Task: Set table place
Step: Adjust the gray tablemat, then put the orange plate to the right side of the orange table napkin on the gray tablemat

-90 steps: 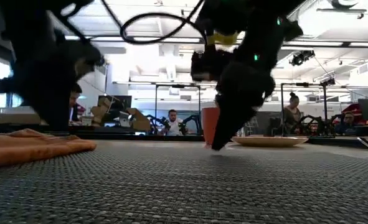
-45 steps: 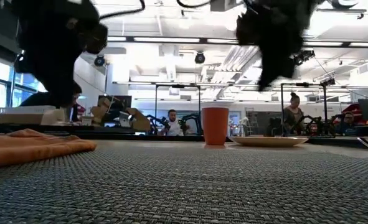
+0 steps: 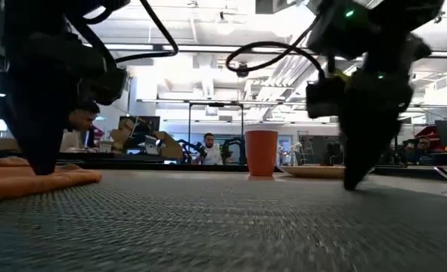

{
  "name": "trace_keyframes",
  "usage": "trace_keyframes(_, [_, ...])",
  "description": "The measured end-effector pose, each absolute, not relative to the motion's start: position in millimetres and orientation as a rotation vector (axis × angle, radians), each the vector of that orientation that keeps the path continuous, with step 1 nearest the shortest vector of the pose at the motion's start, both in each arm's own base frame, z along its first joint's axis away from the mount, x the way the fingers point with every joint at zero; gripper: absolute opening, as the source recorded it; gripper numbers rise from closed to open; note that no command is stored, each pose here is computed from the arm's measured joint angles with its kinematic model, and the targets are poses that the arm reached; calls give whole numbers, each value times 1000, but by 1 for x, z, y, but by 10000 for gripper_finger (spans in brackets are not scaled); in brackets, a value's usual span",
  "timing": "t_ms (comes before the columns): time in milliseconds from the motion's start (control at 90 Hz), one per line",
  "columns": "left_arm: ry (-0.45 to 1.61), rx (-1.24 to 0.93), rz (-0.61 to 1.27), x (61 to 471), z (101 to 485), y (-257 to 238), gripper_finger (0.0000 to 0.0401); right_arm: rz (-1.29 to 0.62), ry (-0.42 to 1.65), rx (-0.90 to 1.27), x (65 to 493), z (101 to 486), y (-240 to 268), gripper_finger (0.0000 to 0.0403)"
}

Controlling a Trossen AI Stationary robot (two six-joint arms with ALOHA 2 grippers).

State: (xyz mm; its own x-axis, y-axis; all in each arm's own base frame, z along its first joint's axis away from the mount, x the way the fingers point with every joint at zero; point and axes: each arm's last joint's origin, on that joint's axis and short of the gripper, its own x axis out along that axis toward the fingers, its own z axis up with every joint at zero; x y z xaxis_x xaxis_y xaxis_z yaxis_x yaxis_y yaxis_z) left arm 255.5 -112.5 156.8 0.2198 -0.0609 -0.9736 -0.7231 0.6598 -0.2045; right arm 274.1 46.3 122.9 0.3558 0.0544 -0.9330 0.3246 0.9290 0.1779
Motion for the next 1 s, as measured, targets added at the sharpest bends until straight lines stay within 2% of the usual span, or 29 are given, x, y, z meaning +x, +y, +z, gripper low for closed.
trace_keyframes(178, [1239,-790,501,253,172,-109,42,-210,1219,314,285,158,26,0])
trace_keyframes(322, [1155,-810,497,253,192,-105,42,-331,1211,466,279,196,9,2])
trace_keyframes(422, [1105,-808,497,252,206,-104,42,-448,1152,598,264,211,-11,18])
trace_keyframes(556, [1047,-798,458,251,228,-98,42,-619,1122,761,228,206,-38,67])
trace_keyframes(756, [937,-710,337,254,272,-78,42,-829,1024,1069,177,189,-61,167])
trace_keyframes(889, [848,-607,283,258,298,-58,42,-942,920,1240,158,173,-73,229])
trace_keyframes(1000, [782,-562,270,259,316,-42,42,-997,799,1350,152,160,-84,258])
